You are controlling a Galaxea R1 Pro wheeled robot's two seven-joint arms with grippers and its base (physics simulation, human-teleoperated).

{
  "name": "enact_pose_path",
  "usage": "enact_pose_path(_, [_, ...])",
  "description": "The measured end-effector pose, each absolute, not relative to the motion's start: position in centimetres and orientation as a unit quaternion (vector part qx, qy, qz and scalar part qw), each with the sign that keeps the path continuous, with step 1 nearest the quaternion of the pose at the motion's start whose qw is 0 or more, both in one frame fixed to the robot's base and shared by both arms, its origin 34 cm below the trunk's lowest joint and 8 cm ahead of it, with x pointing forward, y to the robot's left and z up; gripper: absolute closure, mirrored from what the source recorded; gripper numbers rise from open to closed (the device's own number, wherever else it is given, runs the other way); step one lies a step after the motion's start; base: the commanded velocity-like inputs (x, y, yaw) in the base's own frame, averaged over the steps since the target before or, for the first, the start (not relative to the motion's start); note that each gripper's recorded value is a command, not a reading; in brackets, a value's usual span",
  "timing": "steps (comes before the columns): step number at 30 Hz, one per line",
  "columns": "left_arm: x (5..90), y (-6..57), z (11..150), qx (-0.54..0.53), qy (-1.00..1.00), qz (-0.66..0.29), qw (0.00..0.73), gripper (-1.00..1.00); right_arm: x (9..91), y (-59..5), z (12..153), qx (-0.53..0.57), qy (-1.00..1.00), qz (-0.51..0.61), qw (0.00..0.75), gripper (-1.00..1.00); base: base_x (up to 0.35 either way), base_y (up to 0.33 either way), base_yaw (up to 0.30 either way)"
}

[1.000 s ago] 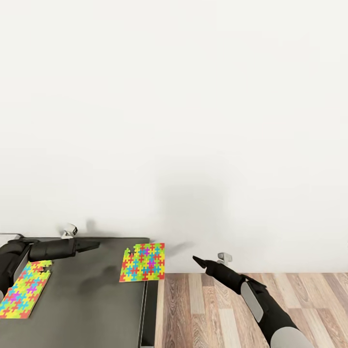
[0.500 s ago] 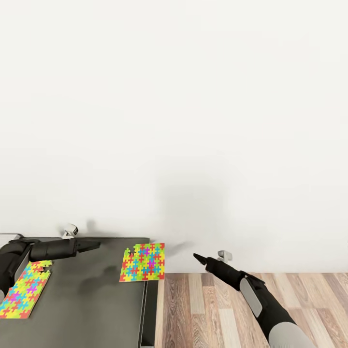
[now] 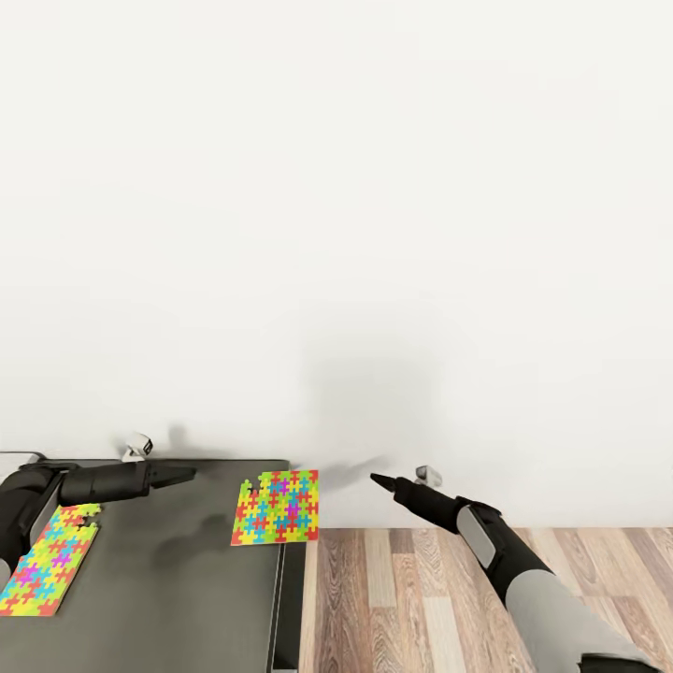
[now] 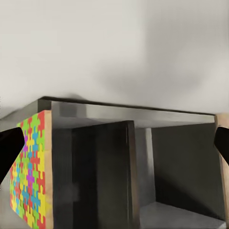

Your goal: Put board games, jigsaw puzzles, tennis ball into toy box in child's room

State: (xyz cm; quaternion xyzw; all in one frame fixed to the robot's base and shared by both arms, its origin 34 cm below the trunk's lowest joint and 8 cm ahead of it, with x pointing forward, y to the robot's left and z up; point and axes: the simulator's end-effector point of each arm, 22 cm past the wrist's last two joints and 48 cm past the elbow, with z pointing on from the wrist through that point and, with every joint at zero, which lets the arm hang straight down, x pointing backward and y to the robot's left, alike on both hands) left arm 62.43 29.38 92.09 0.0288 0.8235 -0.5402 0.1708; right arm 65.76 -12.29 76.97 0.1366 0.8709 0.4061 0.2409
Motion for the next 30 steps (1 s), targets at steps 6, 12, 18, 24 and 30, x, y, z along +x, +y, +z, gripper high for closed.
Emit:
enact_pose_path(6, [62.4,29.4,92.1,0.029,0.823,-0.540,0.171,-1.00,65.9,-11.8,77.0,0.140,0.869,0.416,0.229,-1.00,0.000,0.000,0.000])
enact_pose_path(12, [62.4,29.4,92.1,0.029,0.823,-0.540,0.171,-1.00,65.7,-10.9,77.4,0.141,0.864,0.434,0.214,-1.00,0.000,0.000,0.000])
enact_pose_path(18, [62.4,29.4,92.1,0.029,0.823,-0.540,0.171,-1.00,64.3,-9.2,78.0,0.147,0.858,0.465,0.162,-1.00,0.000,0.000,0.000])
enact_pose_path(24, [62.4,29.4,92.1,0.029,0.823,-0.540,0.171,-1.00,64.0,-8.5,78.6,0.147,0.854,0.477,0.145,-1.00,0.000,0.000,0.000])
enact_pose_path(30, [62.4,29.4,92.1,0.029,0.824,-0.540,0.171,-1.00,64.0,-7.5,79.5,0.139,0.844,0.497,0.144,-1.00,0.000,0.000,0.000])
